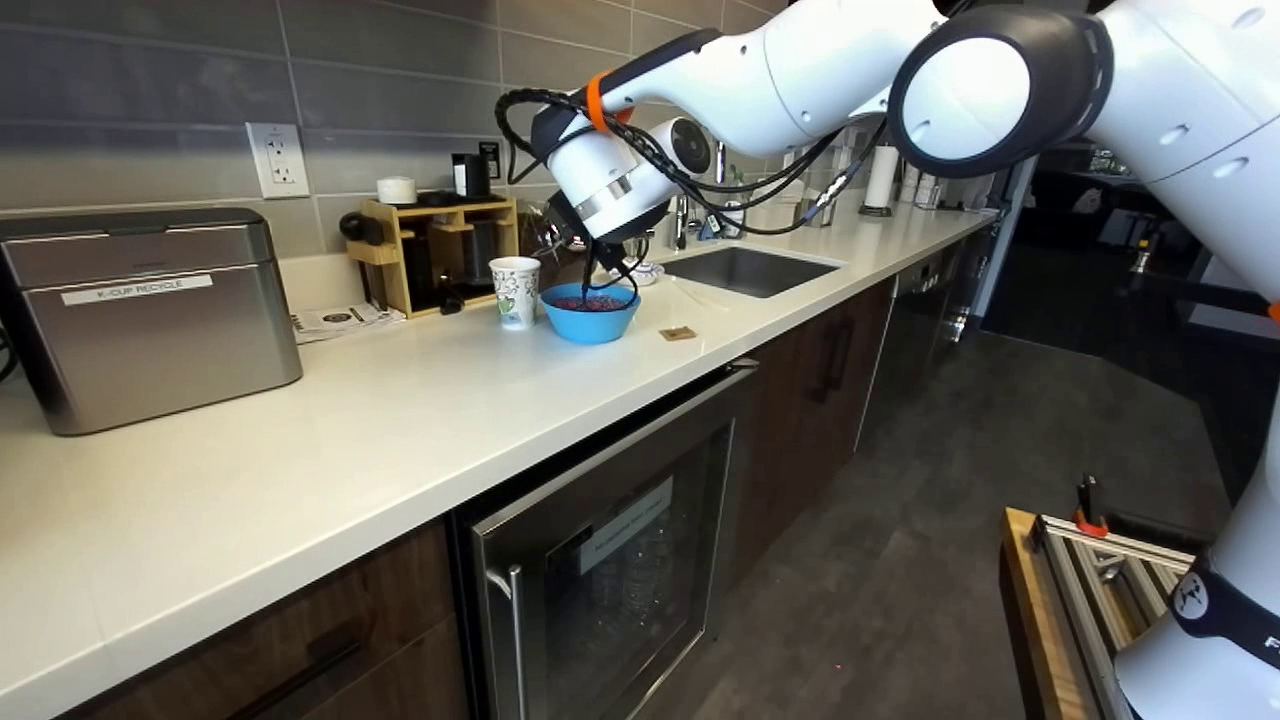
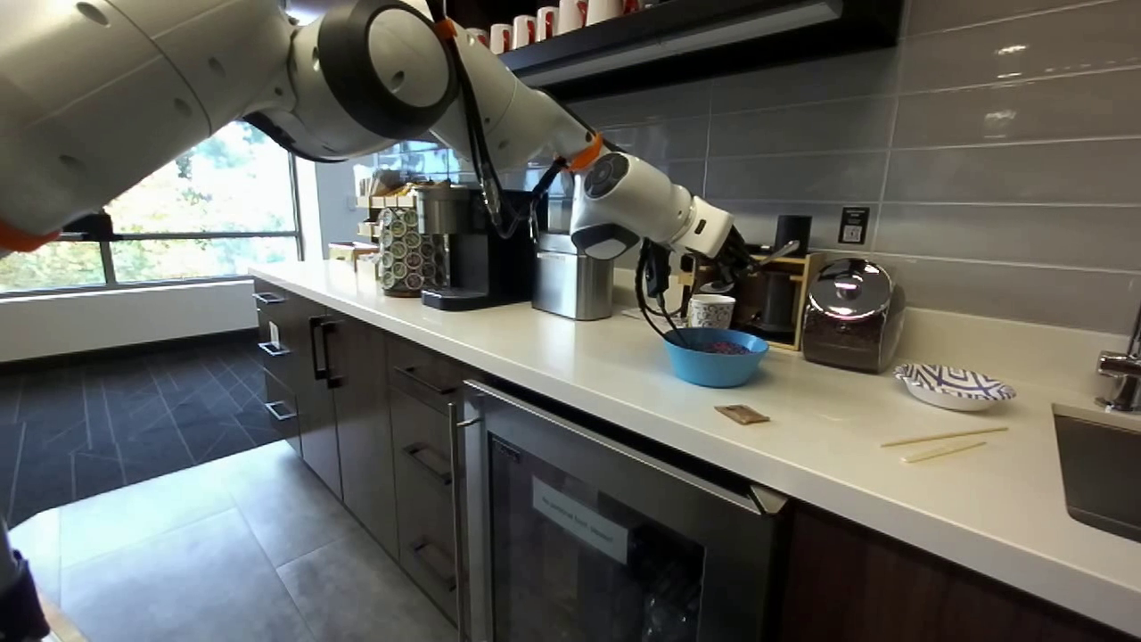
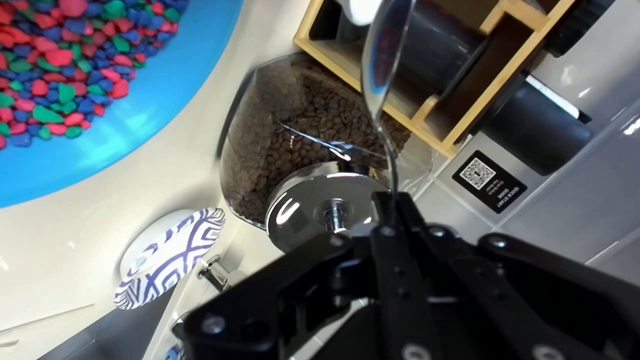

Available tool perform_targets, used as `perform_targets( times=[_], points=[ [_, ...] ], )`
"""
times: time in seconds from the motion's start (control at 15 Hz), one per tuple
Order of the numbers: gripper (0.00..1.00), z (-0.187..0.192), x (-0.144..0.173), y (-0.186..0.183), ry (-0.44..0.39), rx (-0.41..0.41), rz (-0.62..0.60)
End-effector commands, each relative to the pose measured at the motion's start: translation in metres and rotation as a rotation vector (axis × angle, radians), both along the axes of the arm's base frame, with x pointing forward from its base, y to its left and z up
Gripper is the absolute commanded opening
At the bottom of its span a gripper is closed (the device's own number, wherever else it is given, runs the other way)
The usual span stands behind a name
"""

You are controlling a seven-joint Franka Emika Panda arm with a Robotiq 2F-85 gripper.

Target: Put some of the contents of the blue bowl into the paper cup using the silver spoon

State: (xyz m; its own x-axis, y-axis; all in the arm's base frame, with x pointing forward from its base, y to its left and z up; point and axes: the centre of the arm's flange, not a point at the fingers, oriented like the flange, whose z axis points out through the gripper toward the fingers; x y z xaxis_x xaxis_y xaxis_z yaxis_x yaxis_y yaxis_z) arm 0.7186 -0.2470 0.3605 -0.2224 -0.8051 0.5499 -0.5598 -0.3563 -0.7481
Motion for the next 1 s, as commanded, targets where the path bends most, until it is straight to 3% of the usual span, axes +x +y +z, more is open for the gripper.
perform_targets(
  times=[0.0, 0.2, 0.27, 0.93],
  points=[
    [0.0, 0.019, 0.038, 0.001, 0.041, 0.017, 0.008],
    [0.0, 0.019, 0.038, 0.003, 0.058, 0.01, 0.023],
    [0.0, -0.001, 0.0, -0.001, 0.026, -0.019, 0.021],
    [0.0, -0.002, 0.0, 0.0, 0.038, -0.027, 0.026]
  ],
)
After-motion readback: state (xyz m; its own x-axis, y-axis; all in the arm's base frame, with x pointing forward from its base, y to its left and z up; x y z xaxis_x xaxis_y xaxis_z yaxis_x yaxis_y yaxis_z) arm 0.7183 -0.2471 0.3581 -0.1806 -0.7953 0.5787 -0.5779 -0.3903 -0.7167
